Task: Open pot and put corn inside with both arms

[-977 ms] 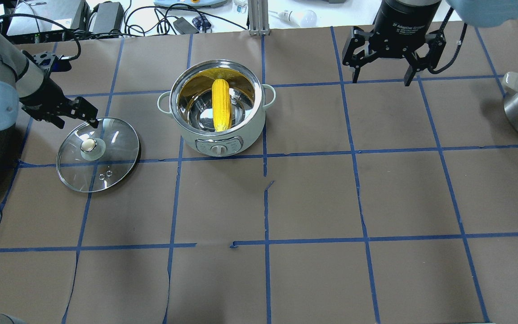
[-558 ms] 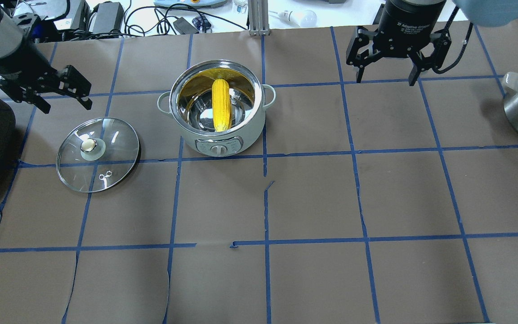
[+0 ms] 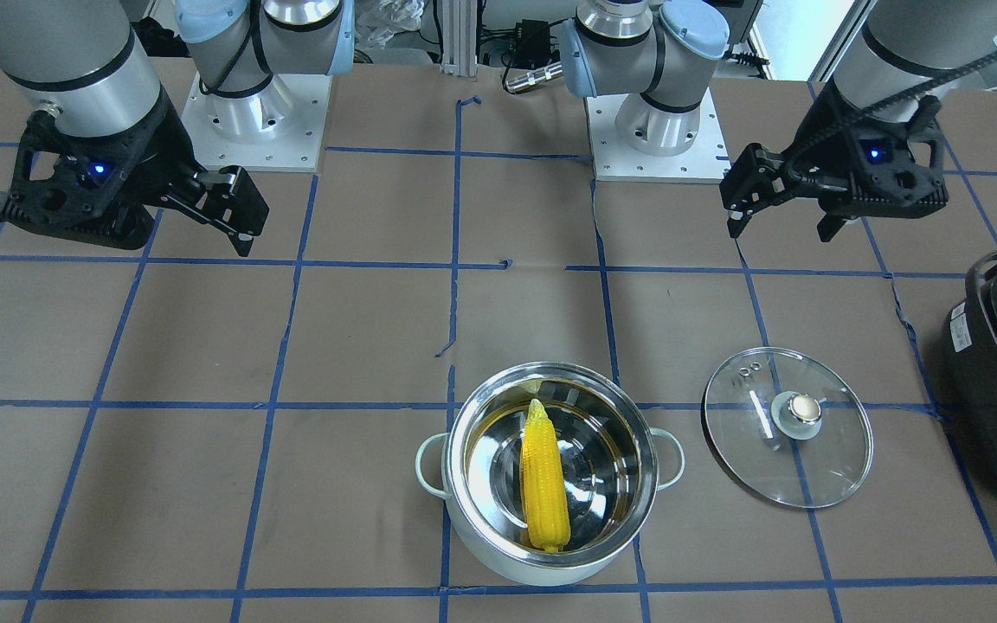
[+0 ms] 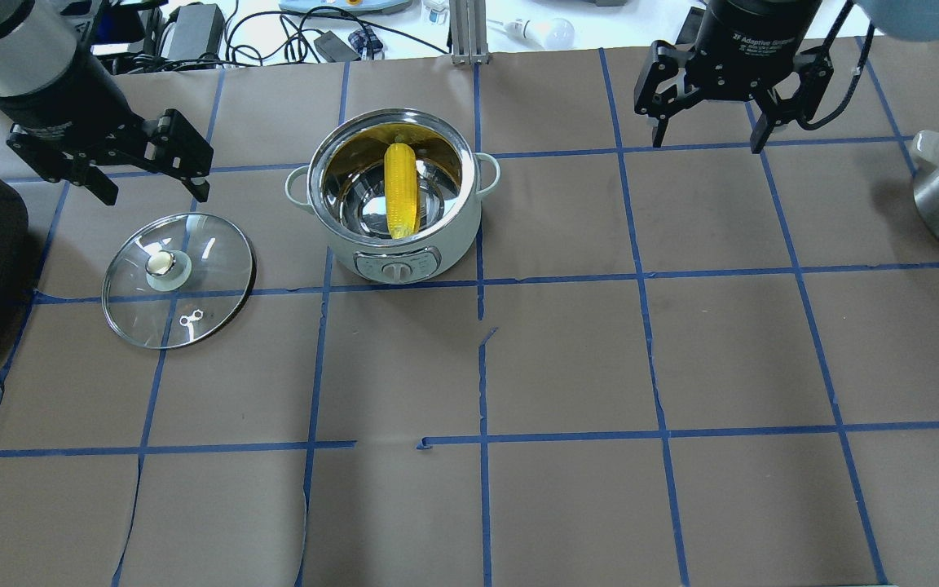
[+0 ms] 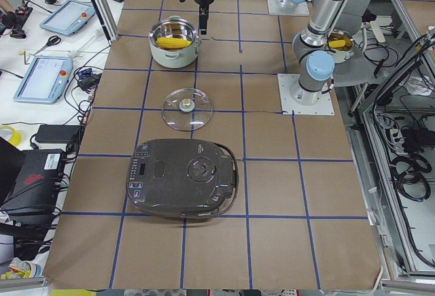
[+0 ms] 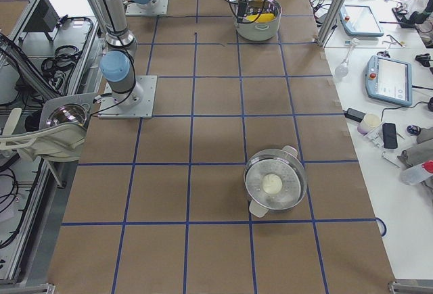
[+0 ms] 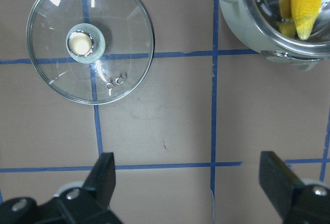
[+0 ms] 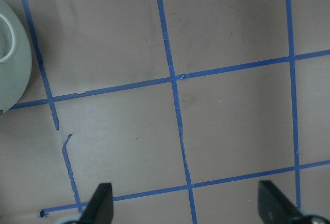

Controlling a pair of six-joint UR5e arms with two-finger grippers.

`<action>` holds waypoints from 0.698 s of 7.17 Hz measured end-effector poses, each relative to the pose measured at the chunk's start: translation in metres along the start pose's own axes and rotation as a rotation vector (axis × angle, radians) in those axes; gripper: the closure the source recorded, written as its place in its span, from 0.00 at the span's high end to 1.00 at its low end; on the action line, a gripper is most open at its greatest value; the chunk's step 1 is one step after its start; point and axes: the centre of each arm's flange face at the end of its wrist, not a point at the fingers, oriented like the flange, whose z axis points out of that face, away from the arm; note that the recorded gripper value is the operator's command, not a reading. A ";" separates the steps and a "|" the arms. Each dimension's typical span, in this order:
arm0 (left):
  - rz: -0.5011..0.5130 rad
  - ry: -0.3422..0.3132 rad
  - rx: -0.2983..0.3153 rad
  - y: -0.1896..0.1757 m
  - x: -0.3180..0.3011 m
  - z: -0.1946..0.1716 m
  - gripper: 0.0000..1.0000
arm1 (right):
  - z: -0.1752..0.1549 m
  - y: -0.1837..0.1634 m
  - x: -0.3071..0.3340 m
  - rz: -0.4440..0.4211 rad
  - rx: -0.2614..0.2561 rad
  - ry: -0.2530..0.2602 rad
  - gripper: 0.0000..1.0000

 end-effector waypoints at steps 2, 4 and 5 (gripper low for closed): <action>0.000 0.000 0.007 0.004 0.015 -0.002 1.00 | -0.007 0.001 0.000 0.000 0.016 -0.004 1.00; 0.003 0.006 0.015 0.004 0.018 -0.004 1.00 | -0.009 0.001 0.000 0.003 0.025 -0.007 1.00; 0.004 0.011 0.020 0.004 0.019 -0.006 1.00 | -0.009 0.001 -0.001 0.005 0.026 -0.007 1.00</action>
